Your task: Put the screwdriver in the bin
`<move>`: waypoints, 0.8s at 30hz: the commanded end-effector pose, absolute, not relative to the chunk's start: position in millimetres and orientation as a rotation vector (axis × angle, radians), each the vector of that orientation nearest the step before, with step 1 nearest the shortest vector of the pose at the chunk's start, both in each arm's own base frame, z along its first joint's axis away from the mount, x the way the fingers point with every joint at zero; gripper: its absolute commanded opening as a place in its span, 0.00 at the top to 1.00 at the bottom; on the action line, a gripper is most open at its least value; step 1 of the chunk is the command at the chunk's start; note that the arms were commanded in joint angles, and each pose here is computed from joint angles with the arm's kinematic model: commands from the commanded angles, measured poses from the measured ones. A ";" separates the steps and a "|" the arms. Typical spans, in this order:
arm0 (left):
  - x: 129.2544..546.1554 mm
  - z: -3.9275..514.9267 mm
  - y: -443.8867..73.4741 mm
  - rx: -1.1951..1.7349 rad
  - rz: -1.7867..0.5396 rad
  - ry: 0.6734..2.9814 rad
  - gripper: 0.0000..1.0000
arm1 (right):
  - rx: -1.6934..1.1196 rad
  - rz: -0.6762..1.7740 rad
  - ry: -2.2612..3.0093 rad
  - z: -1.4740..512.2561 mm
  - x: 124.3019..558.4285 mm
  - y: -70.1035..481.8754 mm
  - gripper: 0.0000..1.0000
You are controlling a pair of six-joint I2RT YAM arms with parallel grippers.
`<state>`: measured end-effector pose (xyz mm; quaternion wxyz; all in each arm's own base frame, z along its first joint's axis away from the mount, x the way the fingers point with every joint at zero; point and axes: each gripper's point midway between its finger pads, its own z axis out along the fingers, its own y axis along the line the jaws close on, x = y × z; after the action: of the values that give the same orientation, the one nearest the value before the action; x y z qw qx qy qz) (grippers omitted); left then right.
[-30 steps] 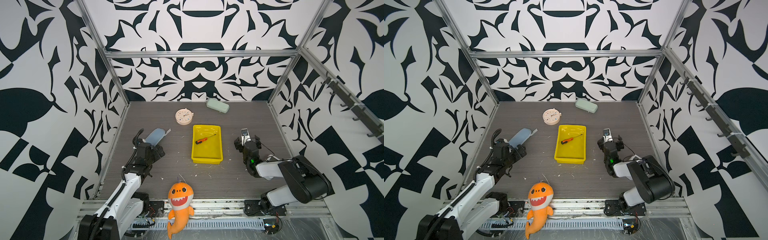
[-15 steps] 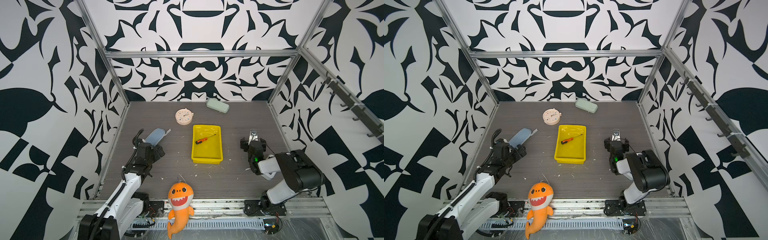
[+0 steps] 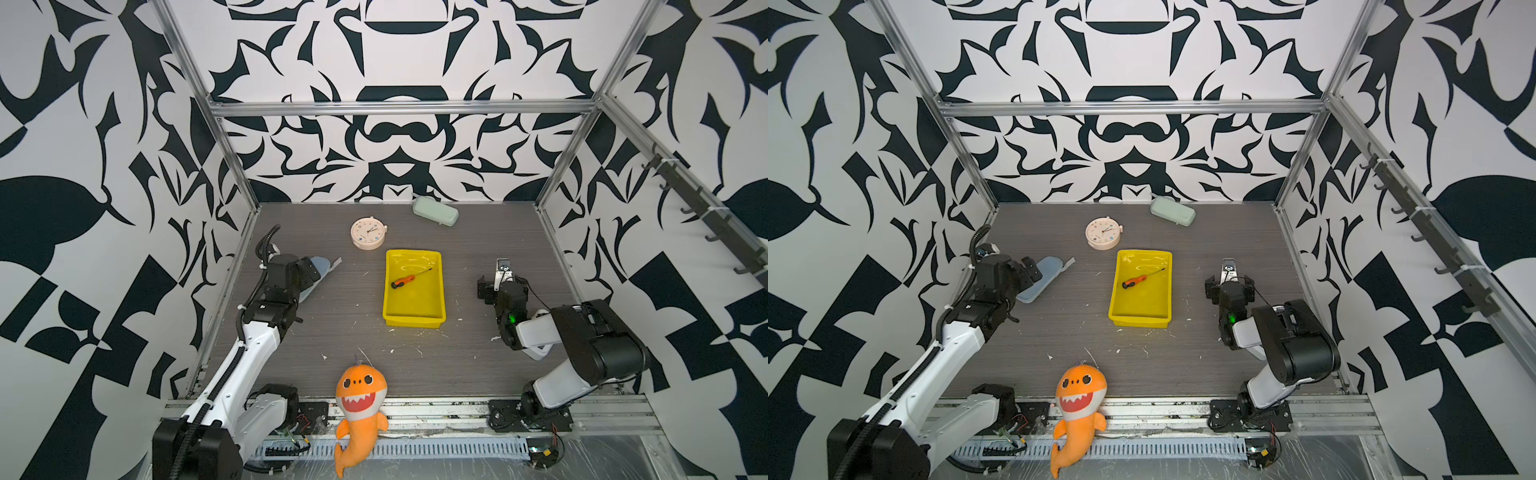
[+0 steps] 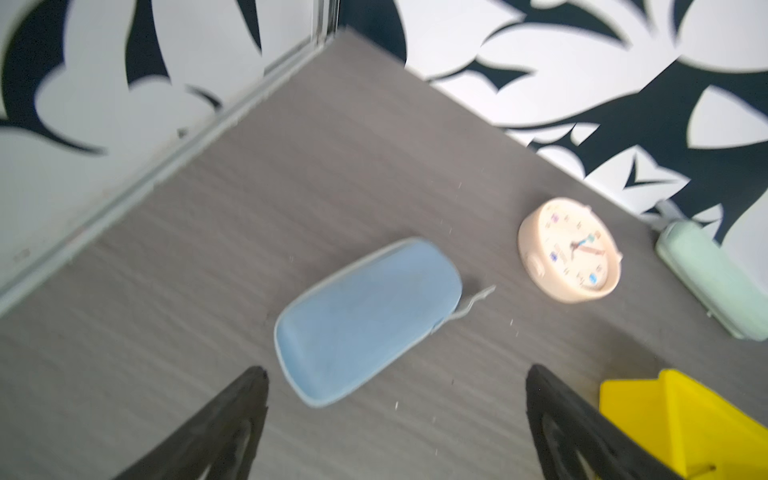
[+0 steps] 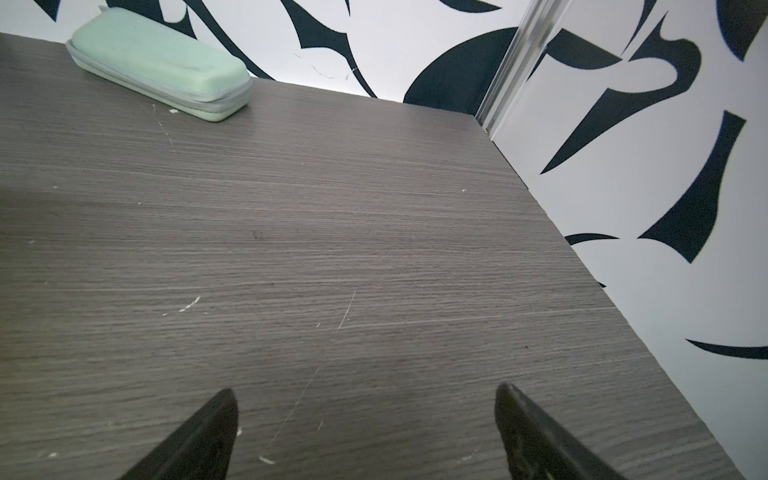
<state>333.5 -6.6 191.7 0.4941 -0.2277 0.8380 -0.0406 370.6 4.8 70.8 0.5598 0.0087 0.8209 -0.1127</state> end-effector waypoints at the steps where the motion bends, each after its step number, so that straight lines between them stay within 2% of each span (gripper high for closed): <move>1: 346.0 201.2 -6.6 -0.418 -0.034 1.978 0.01 | 0.039 -0.248 1.884 86.6 377.3 5.6 0.01; 5: 357.5 181.6 -5.5 -0.204 0.117 1.956 0.00 | 0.039 -0.247 1.882 87.1 377.5 6.0 0.00; 8: 360.2 171.9 -1.9 -0.147 0.178 1.913 0.00 | 0.038 -0.248 1.884 86.9 377.5 6.0 0.00; 17: 365.9 134.2 -6.2 -0.050 0.187 1.938 0.01 | 0.037 -0.246 1.886 86.7 377.9 6.3 0.01; 21: 363.8 121.7 6.0 -0.094 0.247 1.860 0.01 | 0.032 -0.245 1.890 86.1 378.5 6.8 0.01; 24: 368.7 118.0 -0.9 -0.049 0.185 1.892 0.01 | 0.031 -0.242 1.890 86.1 379.0 7.2 0.00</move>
<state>352.3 0.7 85.6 0.5244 -0.0224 0.8460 0.0936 370.1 5.4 69.0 0.5566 0.0065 0.8232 -0.1117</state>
